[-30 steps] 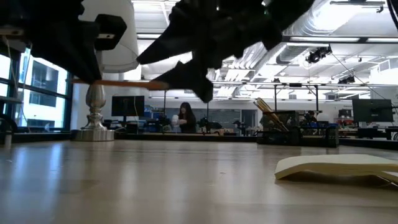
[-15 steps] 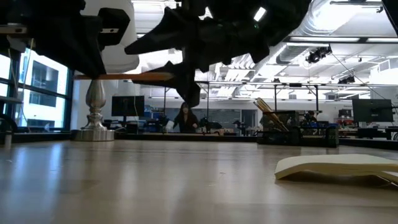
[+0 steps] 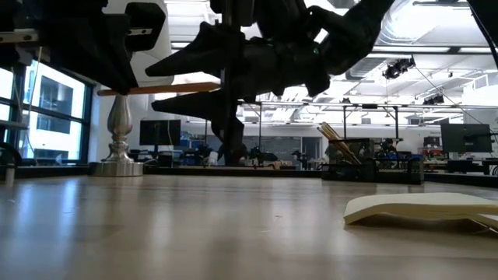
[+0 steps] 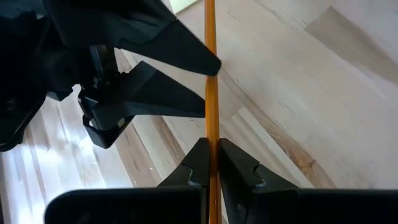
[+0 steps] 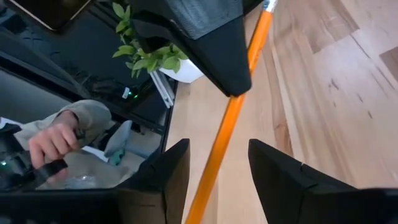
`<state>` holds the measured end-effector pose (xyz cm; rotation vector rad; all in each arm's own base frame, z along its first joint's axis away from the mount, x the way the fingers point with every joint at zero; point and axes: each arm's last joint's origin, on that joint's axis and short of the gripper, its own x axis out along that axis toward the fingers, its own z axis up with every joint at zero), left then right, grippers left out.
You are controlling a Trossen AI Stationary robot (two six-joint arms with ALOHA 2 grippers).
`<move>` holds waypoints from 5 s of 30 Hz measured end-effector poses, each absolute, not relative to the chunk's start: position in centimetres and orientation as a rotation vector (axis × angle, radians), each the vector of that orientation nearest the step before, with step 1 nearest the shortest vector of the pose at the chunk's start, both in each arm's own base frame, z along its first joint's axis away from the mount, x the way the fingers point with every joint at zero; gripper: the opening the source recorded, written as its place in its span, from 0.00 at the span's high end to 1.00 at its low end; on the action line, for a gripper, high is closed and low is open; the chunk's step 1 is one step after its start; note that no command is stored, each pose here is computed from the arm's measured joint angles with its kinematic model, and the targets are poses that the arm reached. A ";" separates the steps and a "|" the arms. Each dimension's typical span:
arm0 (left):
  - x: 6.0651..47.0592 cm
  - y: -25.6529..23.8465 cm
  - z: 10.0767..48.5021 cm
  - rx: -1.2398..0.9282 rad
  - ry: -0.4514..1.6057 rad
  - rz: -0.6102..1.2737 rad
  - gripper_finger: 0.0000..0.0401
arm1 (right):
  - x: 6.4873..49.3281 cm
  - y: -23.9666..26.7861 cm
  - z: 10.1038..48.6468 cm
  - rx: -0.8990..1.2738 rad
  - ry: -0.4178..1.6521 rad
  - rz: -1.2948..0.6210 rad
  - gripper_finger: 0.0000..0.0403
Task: Pick and place office supplies into organizer
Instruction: Put the orange pencil into the mesh desk organizer, then put the yellow sticky notes into the mesh desk organizer
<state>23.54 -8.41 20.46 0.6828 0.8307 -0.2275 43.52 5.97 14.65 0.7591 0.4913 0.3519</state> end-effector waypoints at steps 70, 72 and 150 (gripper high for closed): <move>21.9 -7.4 20.7 0.166 0.228 -0.115 0.99 | 25.0 -7.3 26.1 0.027 0.249 -0.994 0.99; 21.8 -6.9 20.5 0.119 0.202 -0.138 0.99 | 23.4 -8.1 25.5 0.006 0.195 -1.046 0.99; 21.5 -4.8 18.4 0.029 0.305 -0.107 0.99 | 21.3 0.6 18.2 0.322 0.340 -0.447 0.77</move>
